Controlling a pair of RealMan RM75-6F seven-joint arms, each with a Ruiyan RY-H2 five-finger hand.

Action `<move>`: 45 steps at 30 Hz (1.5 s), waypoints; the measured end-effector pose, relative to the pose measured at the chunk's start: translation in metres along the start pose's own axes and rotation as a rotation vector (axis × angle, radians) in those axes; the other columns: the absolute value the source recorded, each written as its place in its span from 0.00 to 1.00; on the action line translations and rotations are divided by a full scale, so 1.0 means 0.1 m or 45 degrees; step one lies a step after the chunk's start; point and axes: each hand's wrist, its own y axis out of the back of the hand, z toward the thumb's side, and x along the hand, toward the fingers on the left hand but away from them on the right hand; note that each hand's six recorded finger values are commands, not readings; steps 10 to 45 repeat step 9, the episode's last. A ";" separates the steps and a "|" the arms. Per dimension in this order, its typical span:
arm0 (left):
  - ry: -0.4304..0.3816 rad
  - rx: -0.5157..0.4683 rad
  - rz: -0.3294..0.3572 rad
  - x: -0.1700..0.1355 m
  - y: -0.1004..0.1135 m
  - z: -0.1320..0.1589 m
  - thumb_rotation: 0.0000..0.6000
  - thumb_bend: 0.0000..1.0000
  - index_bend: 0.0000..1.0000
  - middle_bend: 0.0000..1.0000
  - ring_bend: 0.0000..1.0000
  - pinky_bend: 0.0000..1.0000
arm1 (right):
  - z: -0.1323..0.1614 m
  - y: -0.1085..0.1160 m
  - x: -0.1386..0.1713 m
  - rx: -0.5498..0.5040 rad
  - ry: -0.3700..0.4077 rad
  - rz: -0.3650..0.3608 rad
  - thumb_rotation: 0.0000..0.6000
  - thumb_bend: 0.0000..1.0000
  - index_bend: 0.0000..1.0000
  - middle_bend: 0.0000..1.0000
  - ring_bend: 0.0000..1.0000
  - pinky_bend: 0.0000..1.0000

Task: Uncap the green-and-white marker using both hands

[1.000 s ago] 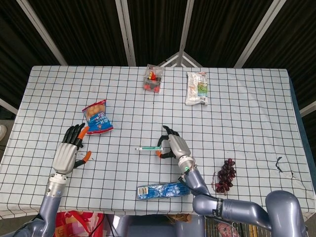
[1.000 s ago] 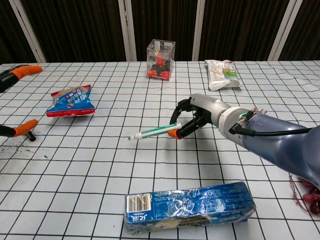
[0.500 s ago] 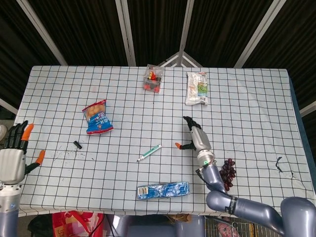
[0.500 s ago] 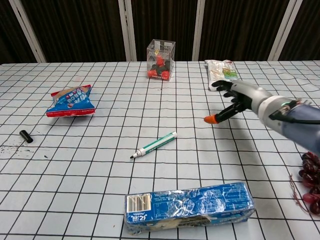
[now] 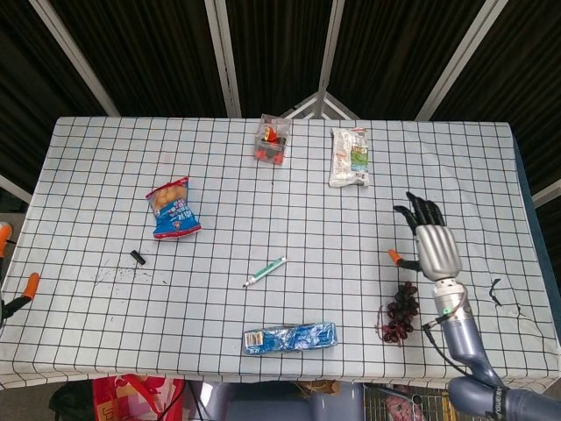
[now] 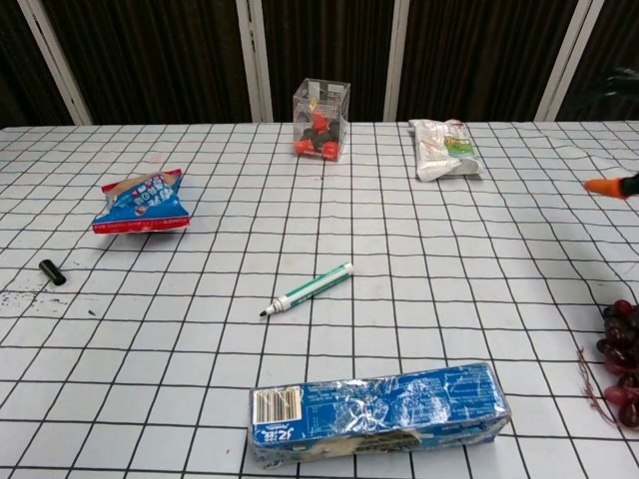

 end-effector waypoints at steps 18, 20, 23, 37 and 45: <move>-0.007 -0.032 -0.014 0.08 0.01 0.06 1.00 0.46 0.00 0.01 0.00 0.00 | -0.43 0.40 0.49 0.299 -0.018 -0.056 1.00 0.27 0.18 0.02 0.00 0.00; -0.007 -0.032 -0.014 0.08 0.01 0.06 1.00 0.46 0.00 0.01 0.00 0.00 | -0.43 0.40 0.49 0.299 -0.018 -0.056 1.00 0.27 0.18 0.02 0.00 0.00; -0.007 -0.032 -0.014 0.08 0.01 0.06 1.00 0.46 0.00 0.01 0.00 0.00 | -0.43 0.40 0.49 0.299 -0.018 -0.056 1.00 0.27 0.18 0.02 0.00 0.00; -0.007 -0.032 -0.014 0.08 0.01 0.06 1.00 0.46 0.00 0.01 0.00 0.00 | -0.43 0.40 0.49 0.299 -0.018 -0.056 1.00 0.27 0.18 0.02 0.00 0.00; -0.007 -0.032 -0.014 0.08 0.01 0.06 1.00 0.46 0.00 0.01 0.00 0.00 | -0.43 0.40 0.49 0.299 -0.018 -0.056 1.00 0.27 0.18 0.02 0.00 0.00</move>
